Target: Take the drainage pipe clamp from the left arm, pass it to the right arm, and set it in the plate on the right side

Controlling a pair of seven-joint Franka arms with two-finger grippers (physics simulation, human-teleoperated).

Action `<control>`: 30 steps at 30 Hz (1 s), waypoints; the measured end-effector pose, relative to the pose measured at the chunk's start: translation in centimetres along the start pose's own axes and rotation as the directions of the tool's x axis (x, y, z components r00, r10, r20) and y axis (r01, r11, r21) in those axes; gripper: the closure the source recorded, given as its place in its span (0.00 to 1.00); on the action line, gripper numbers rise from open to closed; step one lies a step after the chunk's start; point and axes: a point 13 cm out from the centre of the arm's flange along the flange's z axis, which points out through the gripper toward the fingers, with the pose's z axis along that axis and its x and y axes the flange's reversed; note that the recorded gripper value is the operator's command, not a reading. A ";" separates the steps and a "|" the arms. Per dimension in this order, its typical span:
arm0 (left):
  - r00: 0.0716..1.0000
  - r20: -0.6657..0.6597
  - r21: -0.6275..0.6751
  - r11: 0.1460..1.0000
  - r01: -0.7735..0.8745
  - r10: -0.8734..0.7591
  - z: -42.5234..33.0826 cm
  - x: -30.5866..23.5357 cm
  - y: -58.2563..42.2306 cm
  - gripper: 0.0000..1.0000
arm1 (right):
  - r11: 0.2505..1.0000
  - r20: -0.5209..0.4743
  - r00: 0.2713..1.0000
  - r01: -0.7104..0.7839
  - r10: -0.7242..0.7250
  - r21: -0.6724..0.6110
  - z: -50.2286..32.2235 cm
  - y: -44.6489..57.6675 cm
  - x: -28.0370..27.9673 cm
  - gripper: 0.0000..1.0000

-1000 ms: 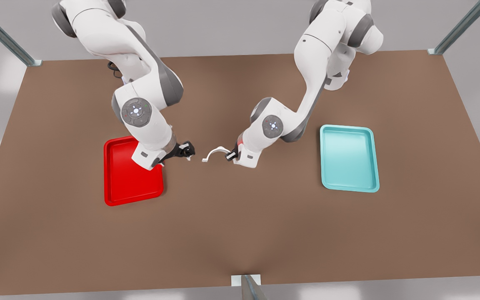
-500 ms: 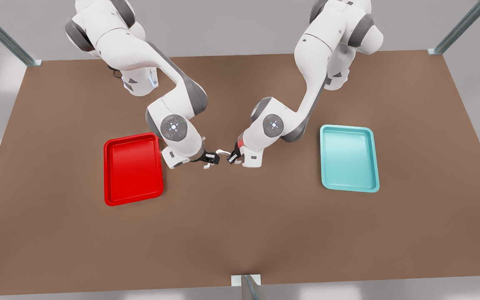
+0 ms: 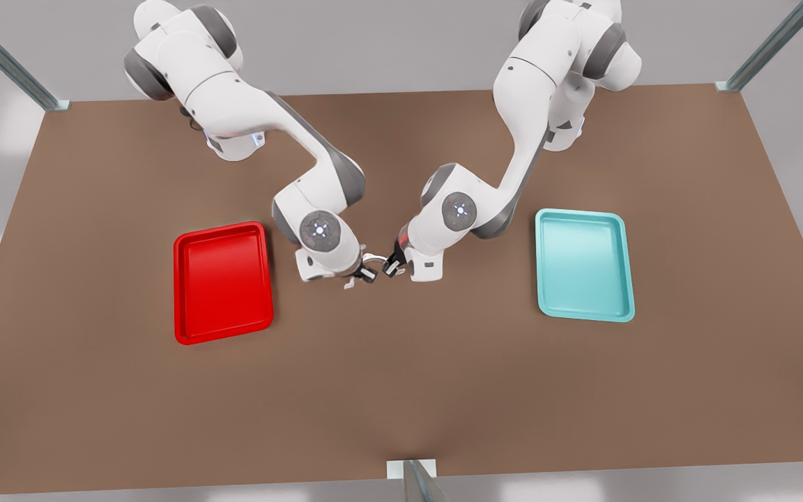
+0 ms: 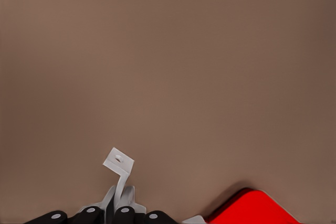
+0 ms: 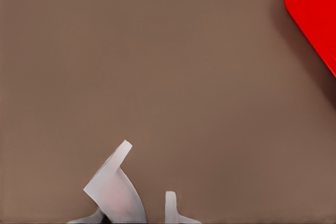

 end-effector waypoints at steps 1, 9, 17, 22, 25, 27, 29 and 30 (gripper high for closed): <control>1.000 0.000 0.000 1.000 0.004 -0.004 0.0 0.0 0.0 0.79 | 1.000 0.001 1.000 -0.005 0.005 0.000 0.1 0.2 0.4 0.65; 1.000 0.010 0.013 1.000 0.021 -0.021 -0.5 -0.4 -0.4 0.00 | 0.997 0.016 0.997 -0.078 0.078 -0.009 -0.3 0.4 0.1 0.79; 0.990 0.017 0.022 0.990 0.138 -0.139 -14.1 -12.3 -1.2 0.00 | 0.978 0.049 0.979 -0.202 0.200 0.055 -0.6 -7.0 -6.3 0.79; 0.972 0.156 -0.076 0.979 0.191 -0.178 -26.0 -34.0 8.1 0.00 | 0.933 0.015 0.943 -0.330 0.331 0.142 2.5 -21.9 -13.9 0.79; 0.968 0.249 -0.107 0.993 0.044 -0.016 -35.1 -34.6 12.0 0.00 | 0.918 -0.039 0.923 -0.374 0.382 0.130 3.7 -29.4 -18.1 0.79; 0.955 0.276 -0.169 0.984 -0.063 0.109 -37.5 -33.5 13.3 0.00 | 0.918 -0.066 0.920 -0.378 0.387 0.118 4.6 -33.3 -20.1 0.79; 0.933 0.278 -0.249 0.955 -0.158 0.227 -37.9 -33.2 14.2 0.00 | 0.930 -0.096 0.928 -0.348 0.359 0.119 6.3 -35.7 -20.6 0.79; 0.923 0.273 -0.279 0.940 -0.194 0.271 -38.2 -33.4 14.7 0.00 | 0.939 -0.112 0.935 -0.323 0.336 0.121 7.4 -36.4 -20.3 0.79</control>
